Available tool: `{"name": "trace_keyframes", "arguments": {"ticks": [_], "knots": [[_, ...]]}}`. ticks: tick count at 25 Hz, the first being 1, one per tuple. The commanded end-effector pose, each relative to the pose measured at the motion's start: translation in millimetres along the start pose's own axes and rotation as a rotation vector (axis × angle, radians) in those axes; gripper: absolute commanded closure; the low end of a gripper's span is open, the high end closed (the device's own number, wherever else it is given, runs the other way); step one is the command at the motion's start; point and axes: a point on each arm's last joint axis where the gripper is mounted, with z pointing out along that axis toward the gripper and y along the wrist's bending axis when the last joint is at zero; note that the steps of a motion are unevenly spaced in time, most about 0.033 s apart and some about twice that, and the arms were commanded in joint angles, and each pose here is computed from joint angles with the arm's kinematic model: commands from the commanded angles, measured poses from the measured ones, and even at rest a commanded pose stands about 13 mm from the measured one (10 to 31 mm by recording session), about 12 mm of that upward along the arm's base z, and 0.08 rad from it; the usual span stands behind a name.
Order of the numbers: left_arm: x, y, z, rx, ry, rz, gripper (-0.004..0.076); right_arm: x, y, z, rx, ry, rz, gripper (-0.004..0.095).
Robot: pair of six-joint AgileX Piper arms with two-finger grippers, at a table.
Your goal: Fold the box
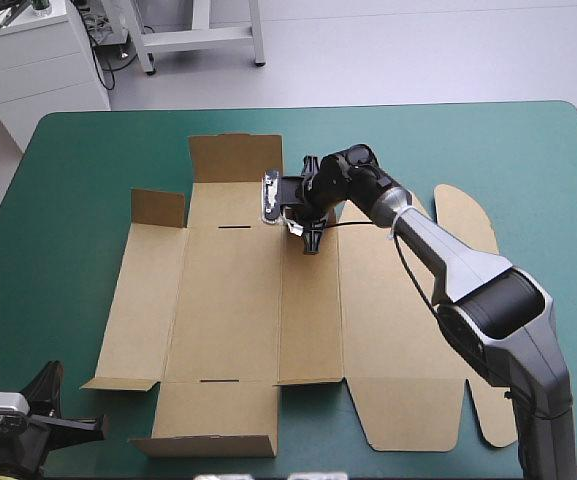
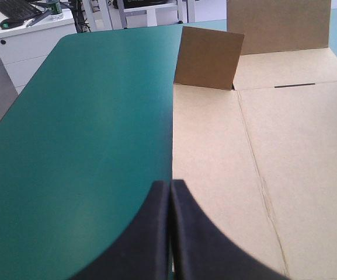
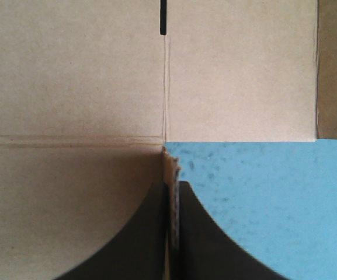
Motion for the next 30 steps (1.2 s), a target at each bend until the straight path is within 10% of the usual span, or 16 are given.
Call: {"name": "trace_keyframes", "arguments": {"ticks": [1,6,15,20,25,30], "knots": [[-12,0,-7,0.001,-0.112,-0.010,0.0756,-15,-16,-37,0.127,-0.089,0.005,0.0794],[-12,0,-7,0.001,-0.112,-0.010,0.0756,-20,-22,-46,0.154,-0.109,0.067,0.0306],[-12,0,-7,0.001,-0.112,-0.010,0.0756,-29,-32,-118,0.145,-0.067,0.398,0.0251],[-12,0,-7,0.001,-0.112,-0.010,0.0756,-20,-31,-137,0.177,0.032,0.536,0.0400],[-12,0,-7,0.001,-0.112,-0.010,0.0756,-7,-33,-149,0.266,0.121,0.719,0.0926],[-12,0,-7,0.001,-0.112,-0.010,0.0756,6,-38,-178,0.377,0.106,0.918,0.0931]]}}
